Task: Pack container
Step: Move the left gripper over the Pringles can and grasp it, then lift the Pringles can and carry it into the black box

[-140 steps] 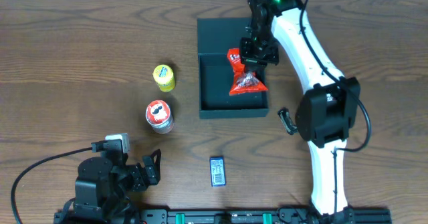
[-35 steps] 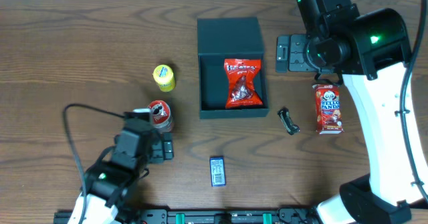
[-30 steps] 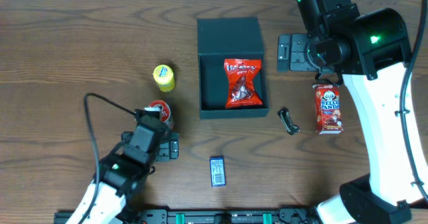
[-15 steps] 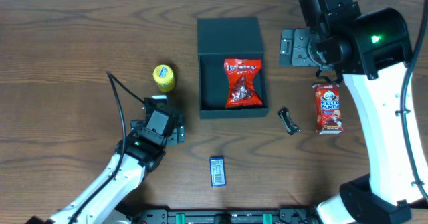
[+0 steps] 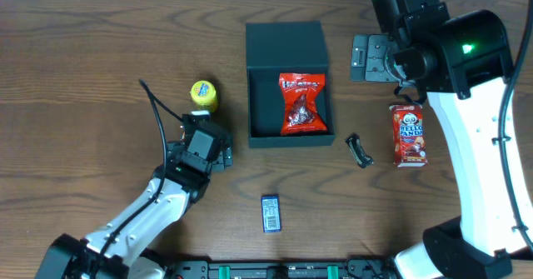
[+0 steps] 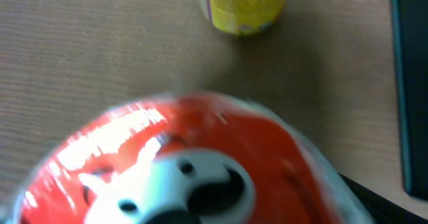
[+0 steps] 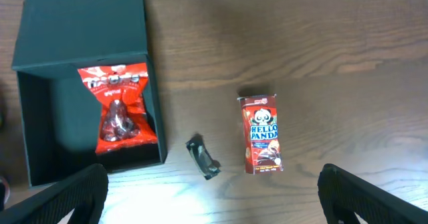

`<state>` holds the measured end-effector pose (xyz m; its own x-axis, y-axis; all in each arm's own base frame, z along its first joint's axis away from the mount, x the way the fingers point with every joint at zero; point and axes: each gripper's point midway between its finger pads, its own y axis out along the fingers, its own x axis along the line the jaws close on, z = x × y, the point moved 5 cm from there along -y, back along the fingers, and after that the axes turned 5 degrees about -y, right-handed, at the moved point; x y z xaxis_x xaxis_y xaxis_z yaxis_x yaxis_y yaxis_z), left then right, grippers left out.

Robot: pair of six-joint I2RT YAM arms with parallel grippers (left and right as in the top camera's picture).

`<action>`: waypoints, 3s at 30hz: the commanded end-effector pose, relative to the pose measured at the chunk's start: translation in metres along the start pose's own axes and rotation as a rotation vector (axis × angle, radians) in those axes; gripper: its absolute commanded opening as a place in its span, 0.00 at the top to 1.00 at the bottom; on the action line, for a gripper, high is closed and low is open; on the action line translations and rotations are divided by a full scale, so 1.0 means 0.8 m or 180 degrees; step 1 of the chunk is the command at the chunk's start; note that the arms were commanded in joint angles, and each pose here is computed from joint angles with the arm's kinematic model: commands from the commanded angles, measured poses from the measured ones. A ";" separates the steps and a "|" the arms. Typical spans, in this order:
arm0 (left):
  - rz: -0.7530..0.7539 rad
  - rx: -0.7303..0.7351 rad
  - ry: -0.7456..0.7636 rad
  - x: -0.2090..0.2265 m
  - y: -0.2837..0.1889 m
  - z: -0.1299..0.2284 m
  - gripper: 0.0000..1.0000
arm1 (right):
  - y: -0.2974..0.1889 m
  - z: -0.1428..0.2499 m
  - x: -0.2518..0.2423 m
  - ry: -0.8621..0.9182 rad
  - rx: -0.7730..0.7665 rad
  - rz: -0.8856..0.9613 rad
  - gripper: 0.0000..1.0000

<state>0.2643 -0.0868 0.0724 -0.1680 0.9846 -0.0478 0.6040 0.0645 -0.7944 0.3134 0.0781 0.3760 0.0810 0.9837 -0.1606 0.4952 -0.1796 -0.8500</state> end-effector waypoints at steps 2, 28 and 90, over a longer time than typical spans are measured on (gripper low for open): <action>-0.0109 -0.0060 -0.0085 0.010 0.007 -0.005 0.04 | 0.000 -0.002 -0.005 0.0077 -0.0028 0.0070 0.01; 0.0003 -0.0006 -0.0099 0.005 0.008 -0.003 0.36 | 0.000 -0.001 -0.006 0.0098 -0.0022 0.0073 0.01; 0.1074 0.1602 0.1129 -0.188 -0.203 -0.165 0.94 | 0.002 0.007 -0.010 0.0048 0.0077 0.0168 0.01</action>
<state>0.2831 -0.2025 0.2935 0.1927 0.9724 -0.1312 0.2270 -0.1743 -0.9582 0.3084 0.0737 0.3731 0.0968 0.9777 -0.1864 0.4687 -0.2099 -0.8580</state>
